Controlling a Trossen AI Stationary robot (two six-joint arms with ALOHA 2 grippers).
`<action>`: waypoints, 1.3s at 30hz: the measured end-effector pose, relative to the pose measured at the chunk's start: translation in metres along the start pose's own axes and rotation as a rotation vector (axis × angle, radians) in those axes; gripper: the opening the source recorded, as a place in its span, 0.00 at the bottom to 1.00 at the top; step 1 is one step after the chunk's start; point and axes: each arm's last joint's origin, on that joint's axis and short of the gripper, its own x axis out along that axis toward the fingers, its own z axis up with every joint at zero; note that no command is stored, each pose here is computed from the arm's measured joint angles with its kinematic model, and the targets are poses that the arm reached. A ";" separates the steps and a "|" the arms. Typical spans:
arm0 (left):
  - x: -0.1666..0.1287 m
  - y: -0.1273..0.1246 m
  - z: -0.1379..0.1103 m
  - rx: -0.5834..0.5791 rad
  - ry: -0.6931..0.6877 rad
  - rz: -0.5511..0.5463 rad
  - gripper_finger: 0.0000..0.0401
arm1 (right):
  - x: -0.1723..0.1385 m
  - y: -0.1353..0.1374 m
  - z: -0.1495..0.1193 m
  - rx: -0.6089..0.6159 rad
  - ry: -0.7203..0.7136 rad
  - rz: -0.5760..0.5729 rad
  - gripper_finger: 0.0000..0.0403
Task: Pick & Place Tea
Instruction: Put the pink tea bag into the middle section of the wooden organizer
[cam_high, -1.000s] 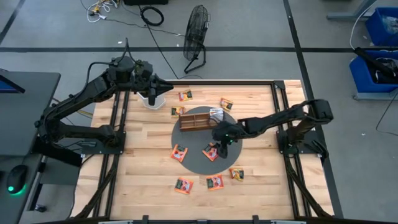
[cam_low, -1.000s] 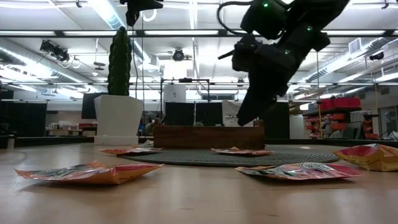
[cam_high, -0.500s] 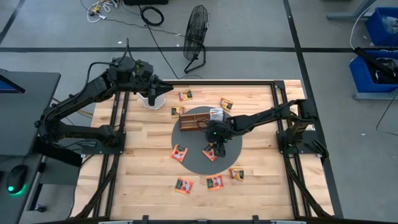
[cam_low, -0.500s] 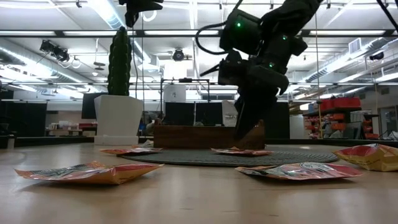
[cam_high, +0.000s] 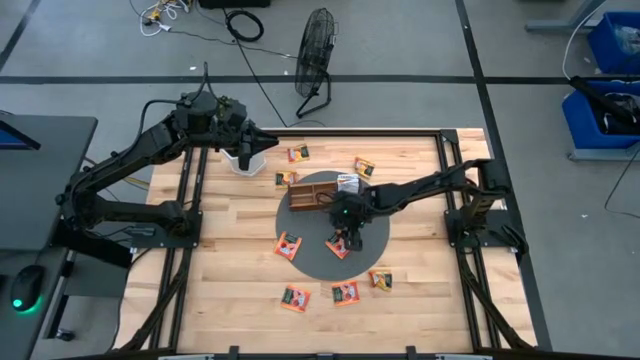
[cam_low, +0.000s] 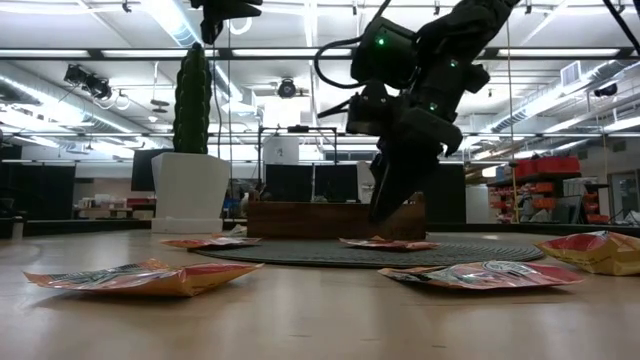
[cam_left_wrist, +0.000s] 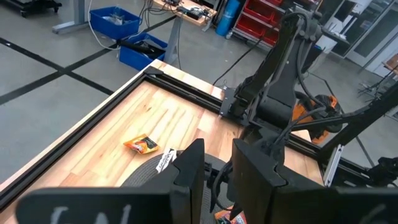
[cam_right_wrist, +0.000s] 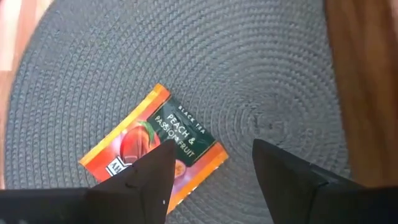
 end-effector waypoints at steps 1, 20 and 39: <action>0.000 0.000 0.000 0.000 0.001 0.000 0.21 | 0.001 0.000 -0.001 0.001 0.009 0.000 0.54; 0.000 0.000 0.000 -0.002 0.000 0.010 0.21 | 0.015 0.002 -0.007 -0.004 0.053 -0.003 0.39; 0.000 0.000 0.000 -0.003 0.002 0.012 0.21 | 0.017 0.002 -0.007 0.058 0.059 0.023 0.11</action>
